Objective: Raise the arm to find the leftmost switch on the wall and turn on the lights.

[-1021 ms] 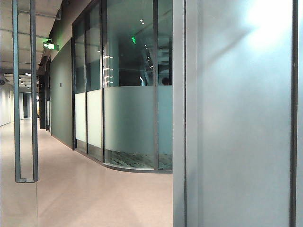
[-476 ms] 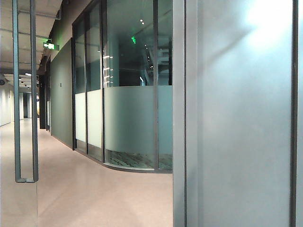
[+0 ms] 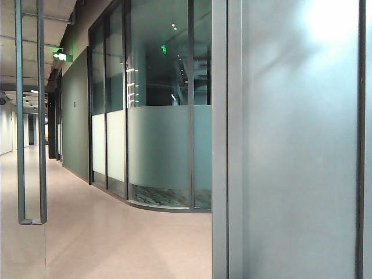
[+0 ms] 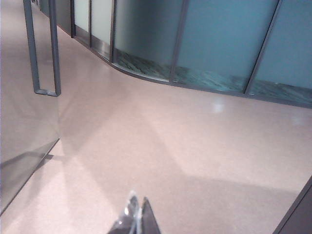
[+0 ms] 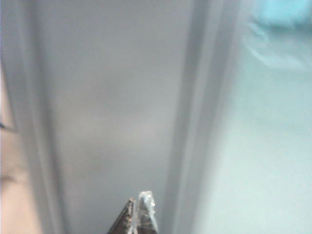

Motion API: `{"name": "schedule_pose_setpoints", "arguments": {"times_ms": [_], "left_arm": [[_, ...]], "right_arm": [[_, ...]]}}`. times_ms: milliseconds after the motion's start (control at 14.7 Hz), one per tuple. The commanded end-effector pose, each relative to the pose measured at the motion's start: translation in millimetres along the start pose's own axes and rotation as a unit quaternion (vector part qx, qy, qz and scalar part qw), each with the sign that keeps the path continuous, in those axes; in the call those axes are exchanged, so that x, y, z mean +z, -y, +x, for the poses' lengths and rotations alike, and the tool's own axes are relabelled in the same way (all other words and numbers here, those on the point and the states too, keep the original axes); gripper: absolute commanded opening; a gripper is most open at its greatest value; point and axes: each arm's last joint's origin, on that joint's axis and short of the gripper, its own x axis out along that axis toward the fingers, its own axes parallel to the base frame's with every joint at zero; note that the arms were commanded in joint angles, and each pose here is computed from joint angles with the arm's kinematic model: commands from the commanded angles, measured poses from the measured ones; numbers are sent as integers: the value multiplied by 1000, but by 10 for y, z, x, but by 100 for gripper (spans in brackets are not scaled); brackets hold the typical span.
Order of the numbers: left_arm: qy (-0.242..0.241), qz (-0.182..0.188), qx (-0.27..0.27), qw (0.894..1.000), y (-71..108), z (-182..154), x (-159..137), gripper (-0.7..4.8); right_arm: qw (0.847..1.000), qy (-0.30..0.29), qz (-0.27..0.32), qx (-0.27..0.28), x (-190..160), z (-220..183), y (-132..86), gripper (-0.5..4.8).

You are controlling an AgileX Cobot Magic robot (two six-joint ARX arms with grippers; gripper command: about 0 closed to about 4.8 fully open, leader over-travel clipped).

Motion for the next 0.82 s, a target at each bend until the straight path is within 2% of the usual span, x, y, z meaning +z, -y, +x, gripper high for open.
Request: {"name": "schedule_pose_setpoints", "arguments": {"times_ms": [68, 272, 476, 816], "left_arm": [[6, -1, -1, 1000, 2, -2, 17, -5], [6, -1, -1, 1000, 2, -2, 17, -5], [6, -1, -1, 1000, 2, -2, 17, -5], [6, -1, -1, 1000, 2, -2, 17, -5]], "right_arm": [[994, -45, 13, -94, -391, 50, 116, -1], [991, -49, 12, -125, -804, 176, 156, -1], [995, -5, 24, -99, -1287, 332, 148, -1], [994, 27, 44, -99, -1580, 279, 127, -1]]}}
